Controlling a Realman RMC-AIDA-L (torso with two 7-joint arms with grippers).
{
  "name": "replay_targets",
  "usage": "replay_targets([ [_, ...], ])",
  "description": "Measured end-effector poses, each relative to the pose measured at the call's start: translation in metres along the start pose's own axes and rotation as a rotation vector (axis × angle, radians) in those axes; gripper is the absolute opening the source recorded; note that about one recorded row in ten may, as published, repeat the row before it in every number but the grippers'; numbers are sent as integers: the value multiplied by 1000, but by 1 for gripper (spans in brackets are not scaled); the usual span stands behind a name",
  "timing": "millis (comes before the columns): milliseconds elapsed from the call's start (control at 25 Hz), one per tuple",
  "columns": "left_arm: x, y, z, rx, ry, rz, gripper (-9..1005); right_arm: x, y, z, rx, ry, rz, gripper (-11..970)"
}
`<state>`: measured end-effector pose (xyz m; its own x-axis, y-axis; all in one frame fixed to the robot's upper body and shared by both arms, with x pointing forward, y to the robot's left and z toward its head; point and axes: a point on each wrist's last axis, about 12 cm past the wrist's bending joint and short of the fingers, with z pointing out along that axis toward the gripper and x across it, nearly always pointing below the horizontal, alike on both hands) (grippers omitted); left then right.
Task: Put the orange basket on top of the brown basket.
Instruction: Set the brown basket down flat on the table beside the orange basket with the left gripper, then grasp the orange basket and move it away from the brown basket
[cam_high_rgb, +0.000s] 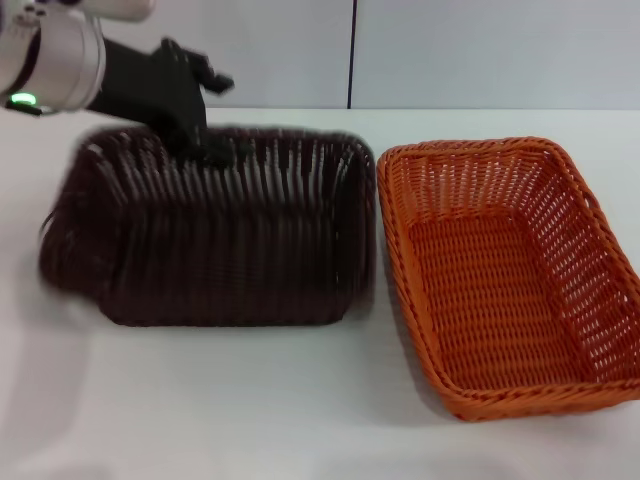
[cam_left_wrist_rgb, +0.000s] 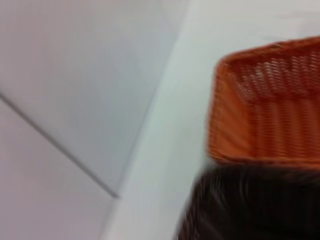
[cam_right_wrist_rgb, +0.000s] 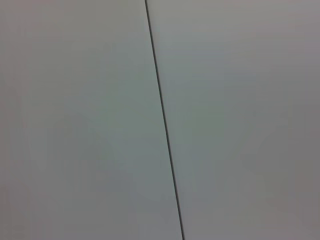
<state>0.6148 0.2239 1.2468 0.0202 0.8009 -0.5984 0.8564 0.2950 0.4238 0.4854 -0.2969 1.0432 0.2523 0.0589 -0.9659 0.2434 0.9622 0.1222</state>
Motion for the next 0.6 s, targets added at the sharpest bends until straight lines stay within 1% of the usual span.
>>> replay_targets([
  [120,-2,9,-8,-116,-31,-20,707,1,0,1,-4,7,-3,771],
  [200,-3,17,-16,-241,-73,-72,721,1,1,1,-6,8,-3,771],
  [240,6,25,-29,-419,-143,-189,728,-1,4,3,-10,1,14,771],
  [280,6,25,-29,-419,-143,-189,735,-1,4,3,-10,1,14,771],
  [320,14,27,-34,-508,-180,-251,741,-6,11,7,-29,-7,45,771],
  [360,21,25,-38,-596,-229,-299,748,-6,11,7,-29,-7,45,771],
  [400,31,21,-40,-670,-263,-342,755,-8,14,10,-43,-8,58,771],
  [440,54,3,-44,-854,-323,-412,762,-17,24,24,-109,16,95,771],
  [480,54,3,-44,-854,-323,-412,762,-17,24,24,-109,16,95,771],
  [520,65,-7,-45,-935,-333,-440,762,-23,30,33,-159,43,111,770],
  [560,81,-23,-46,-1040,-323,-468,762,-27,35,40,-195,74,122,770],
  [600,89,-31,-47,-1104,-320,-485,762,-33,41,50,-242,109,136,770],
])
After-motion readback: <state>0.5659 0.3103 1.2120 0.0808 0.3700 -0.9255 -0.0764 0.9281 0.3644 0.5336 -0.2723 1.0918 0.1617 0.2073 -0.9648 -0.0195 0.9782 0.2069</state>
